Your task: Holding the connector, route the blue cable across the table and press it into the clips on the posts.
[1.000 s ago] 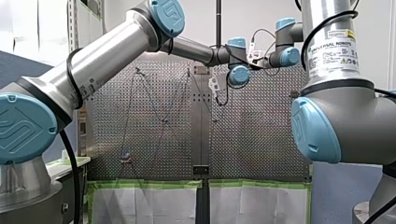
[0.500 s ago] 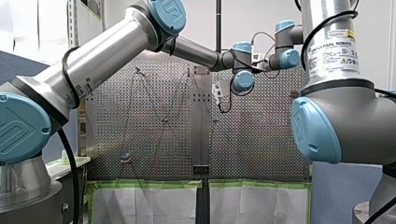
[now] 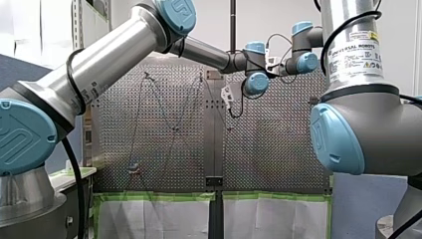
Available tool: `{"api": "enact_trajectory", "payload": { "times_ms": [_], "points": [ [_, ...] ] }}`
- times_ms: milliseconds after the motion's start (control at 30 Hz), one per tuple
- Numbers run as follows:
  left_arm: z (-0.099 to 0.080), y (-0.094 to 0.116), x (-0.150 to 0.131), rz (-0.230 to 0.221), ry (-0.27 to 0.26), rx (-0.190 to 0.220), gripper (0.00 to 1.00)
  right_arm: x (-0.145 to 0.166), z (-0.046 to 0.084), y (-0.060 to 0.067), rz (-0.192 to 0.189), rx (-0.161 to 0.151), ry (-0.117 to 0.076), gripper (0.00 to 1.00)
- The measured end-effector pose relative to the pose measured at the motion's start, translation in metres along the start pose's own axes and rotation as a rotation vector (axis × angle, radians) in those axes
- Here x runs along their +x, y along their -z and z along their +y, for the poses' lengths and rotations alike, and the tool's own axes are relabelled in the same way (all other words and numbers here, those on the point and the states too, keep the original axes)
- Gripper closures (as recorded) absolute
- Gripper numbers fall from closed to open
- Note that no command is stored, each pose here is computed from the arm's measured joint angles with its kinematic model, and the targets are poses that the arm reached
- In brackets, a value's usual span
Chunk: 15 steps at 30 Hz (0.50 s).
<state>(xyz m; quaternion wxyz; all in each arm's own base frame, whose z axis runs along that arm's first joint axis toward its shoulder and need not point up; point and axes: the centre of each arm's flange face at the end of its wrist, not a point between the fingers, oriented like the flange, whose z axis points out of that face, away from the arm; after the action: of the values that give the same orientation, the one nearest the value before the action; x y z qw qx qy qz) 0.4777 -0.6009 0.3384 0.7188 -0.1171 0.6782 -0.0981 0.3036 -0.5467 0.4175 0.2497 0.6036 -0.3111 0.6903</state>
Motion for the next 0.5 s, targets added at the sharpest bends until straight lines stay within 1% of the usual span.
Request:
{"api": "enact_trajectory", "payload": {
  "times_ms": [100, 267, 500],
  "points": [
    [0.002, -0.007, -0.007, -0.015, 0.015, 0.000, 1.00, 0.001, 0.000, 0.000, 0.002, 0.001, 0.001, 1.00],
    [0.002, -0.020, -0.021, -0.048, 0.039, 0.025, 1.00, 0.002, 0.000, 0.000, 0.004, 0.009, 0.002, 1.00],
    [0.004, -0.035, -0.027, -0.066, 0.036, 0.064, 1.00, 0.003, 0.005, 0.000, 0.007, 0.006, -0.003, 1.00]
  ]
}}
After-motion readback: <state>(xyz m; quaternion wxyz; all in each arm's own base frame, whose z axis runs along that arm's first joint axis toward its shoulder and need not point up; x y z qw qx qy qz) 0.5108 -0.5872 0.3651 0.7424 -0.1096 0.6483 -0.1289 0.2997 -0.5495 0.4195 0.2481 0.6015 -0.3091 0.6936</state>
